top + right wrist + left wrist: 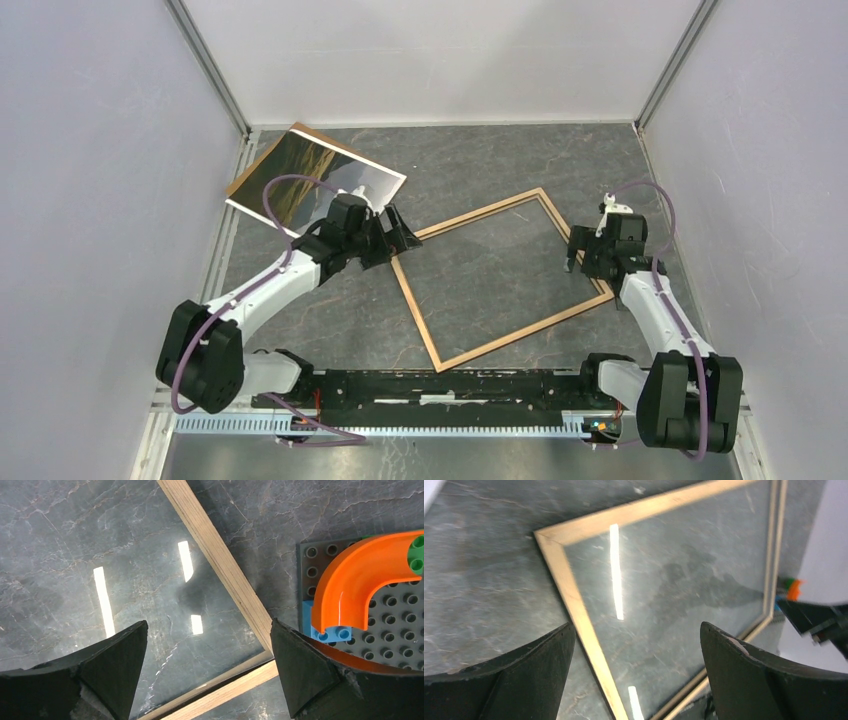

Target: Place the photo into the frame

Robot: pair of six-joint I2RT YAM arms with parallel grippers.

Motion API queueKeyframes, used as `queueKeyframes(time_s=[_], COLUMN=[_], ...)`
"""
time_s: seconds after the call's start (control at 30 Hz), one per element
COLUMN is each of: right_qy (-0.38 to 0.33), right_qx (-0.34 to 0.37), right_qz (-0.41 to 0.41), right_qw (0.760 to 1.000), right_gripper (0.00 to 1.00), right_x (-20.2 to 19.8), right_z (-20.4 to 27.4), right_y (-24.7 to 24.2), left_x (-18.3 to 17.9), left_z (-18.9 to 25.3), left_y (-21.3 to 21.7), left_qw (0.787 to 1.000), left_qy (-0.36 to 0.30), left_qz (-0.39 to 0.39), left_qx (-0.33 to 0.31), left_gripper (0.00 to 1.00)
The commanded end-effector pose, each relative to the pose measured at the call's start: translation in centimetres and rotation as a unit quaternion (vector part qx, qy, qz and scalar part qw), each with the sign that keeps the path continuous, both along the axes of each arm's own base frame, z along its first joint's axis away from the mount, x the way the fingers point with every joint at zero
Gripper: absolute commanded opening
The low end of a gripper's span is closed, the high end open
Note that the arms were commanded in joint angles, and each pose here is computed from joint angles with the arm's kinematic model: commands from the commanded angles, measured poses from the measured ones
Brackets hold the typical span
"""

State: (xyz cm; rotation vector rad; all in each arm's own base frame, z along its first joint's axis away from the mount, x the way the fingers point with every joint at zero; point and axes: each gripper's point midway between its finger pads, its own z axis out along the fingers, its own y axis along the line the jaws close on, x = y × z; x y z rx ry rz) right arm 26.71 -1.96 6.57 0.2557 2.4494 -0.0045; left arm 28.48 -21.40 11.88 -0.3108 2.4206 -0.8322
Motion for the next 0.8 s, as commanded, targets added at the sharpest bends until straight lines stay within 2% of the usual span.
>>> queueKeyframes(time_s=[0.0,0.17,0.3,0.77], right_qy=[-0.018,-0.054,-0.036,-0.015], right_qx=[-0.001,0.047,0.040,0.019], right_qz=[0.028,0.101,0.103,0.086], right_qw=[0.999,0.992,0.993,0.996], right_gripper=[0.96,0.89,0.82,0.84], right_x=[1.3,4.2,5.1,4.7], right_z=[0.0,0.4,-0.1,-1.3], right_y=[0.1,2.8,2.4,1.4], left_x=[-2.0,-2.6,-3.5,-3.8], left_z=[2.0,0.8,-1.1,-2.4], left_y=[-3.2,-3.0,-2.6,-2.9], left_qw=[0.994,0.994,0.994,0.995], left_qy=[-0.013,-0.012,0.013,0.021], left_qz=[-0.107,-0.111,-0.107,-0.097], left_qx=[-0.023,0.000,0.006,-0.002], left_gripper=[1.00,1.00,1.00,1.00])
